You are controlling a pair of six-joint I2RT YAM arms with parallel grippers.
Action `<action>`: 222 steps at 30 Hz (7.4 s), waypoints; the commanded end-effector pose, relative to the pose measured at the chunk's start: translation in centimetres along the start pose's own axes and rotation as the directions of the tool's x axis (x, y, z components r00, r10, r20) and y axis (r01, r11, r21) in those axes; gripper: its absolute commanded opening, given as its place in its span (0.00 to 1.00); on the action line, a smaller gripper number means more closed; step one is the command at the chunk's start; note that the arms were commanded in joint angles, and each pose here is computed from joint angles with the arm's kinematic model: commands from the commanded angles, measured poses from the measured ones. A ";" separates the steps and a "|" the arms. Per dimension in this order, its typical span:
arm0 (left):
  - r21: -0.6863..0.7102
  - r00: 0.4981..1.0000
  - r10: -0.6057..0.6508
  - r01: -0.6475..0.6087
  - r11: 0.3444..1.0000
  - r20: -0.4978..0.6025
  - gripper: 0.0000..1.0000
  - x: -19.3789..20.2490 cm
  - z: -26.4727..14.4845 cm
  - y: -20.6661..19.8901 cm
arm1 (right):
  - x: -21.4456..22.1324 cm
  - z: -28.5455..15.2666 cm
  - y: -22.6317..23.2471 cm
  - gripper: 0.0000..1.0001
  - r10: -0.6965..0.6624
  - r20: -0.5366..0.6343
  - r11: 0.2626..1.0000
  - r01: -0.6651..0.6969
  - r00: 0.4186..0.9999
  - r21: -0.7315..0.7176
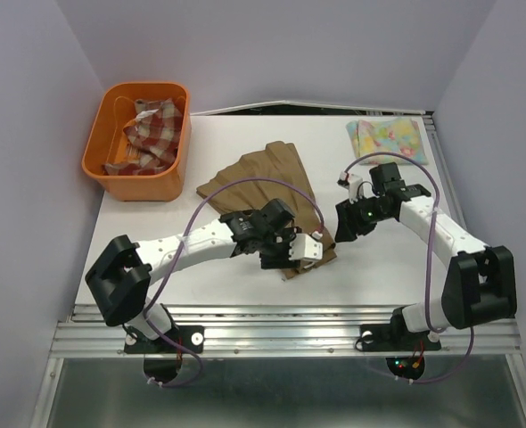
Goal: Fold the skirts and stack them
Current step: Fold the skirt
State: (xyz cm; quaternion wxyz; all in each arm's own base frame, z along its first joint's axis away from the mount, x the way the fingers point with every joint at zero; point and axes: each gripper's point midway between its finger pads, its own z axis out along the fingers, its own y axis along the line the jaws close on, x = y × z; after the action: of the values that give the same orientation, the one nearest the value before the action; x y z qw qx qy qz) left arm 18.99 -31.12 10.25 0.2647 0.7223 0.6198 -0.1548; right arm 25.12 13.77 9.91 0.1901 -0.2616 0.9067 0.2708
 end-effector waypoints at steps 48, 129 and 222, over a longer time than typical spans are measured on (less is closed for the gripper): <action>0.441 0.299 -0.954 0.854 0.278 0.021 0.00 3.7 4.2 0.1 | -1.7 4.5 -1.2 0.66 -0.922 -0.006 0.375 0.898 0.387 0.229; -0.332 0.650 0.746 -0.743 0.581 -0.148 0.98 0.8 2.5 -4.8 | -8.9 9.2 2.4 0.67 -0.276 0.040 0.949 0.279 0.960 -0.149; -0.242 0.782 -0.425 0.569 0.786 0.456 0.00 4.3 -2.6 16.3 | -11.3 16.3 -0.1 0.65 -0.096 0.023 0.975 0.099 0.995 -0.197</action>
State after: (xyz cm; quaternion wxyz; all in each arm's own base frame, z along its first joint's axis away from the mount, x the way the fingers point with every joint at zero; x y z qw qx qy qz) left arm 33.06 -27.91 12.86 0.4229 0.4262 0.7534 -0.2681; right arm 35.50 28.53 3.63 0.1775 -0.3563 0.8146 0.4220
